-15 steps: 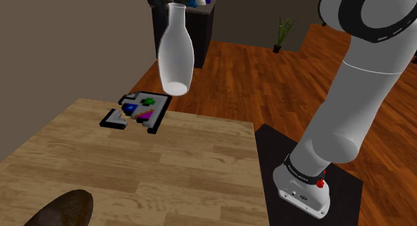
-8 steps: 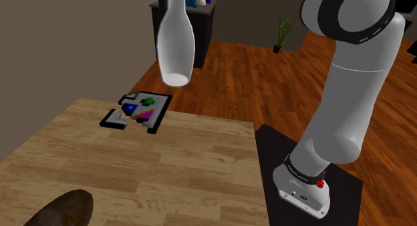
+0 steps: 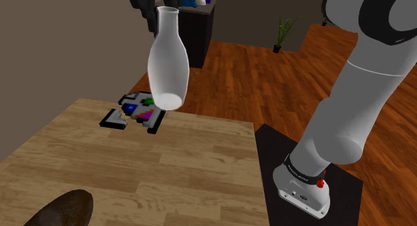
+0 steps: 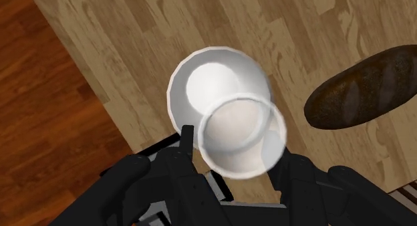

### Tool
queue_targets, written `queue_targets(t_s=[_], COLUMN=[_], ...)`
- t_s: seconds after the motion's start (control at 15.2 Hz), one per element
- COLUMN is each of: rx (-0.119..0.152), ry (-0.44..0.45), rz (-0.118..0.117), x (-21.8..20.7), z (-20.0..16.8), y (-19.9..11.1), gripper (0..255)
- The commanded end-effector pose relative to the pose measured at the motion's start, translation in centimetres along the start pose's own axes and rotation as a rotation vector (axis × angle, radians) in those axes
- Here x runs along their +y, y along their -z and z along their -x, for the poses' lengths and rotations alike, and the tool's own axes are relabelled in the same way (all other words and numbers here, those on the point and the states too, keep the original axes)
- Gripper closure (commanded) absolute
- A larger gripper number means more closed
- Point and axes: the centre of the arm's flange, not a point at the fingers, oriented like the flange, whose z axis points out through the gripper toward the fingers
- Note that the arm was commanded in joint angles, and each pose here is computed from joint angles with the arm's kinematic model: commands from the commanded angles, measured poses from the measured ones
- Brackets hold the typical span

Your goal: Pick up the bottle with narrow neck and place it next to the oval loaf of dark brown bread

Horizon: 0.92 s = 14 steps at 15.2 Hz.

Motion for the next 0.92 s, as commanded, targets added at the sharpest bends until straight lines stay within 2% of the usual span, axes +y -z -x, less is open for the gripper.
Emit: queue_targets(t_s=[0.0,0.86], rx=[0.001,0.001], ry=[-0.001,-0.001], rz=[-0.001,-0.001], x=[-2.0,-15.1], z=[1.3,9.1], y=[-1.2,-9.1], gripper=[255,255])
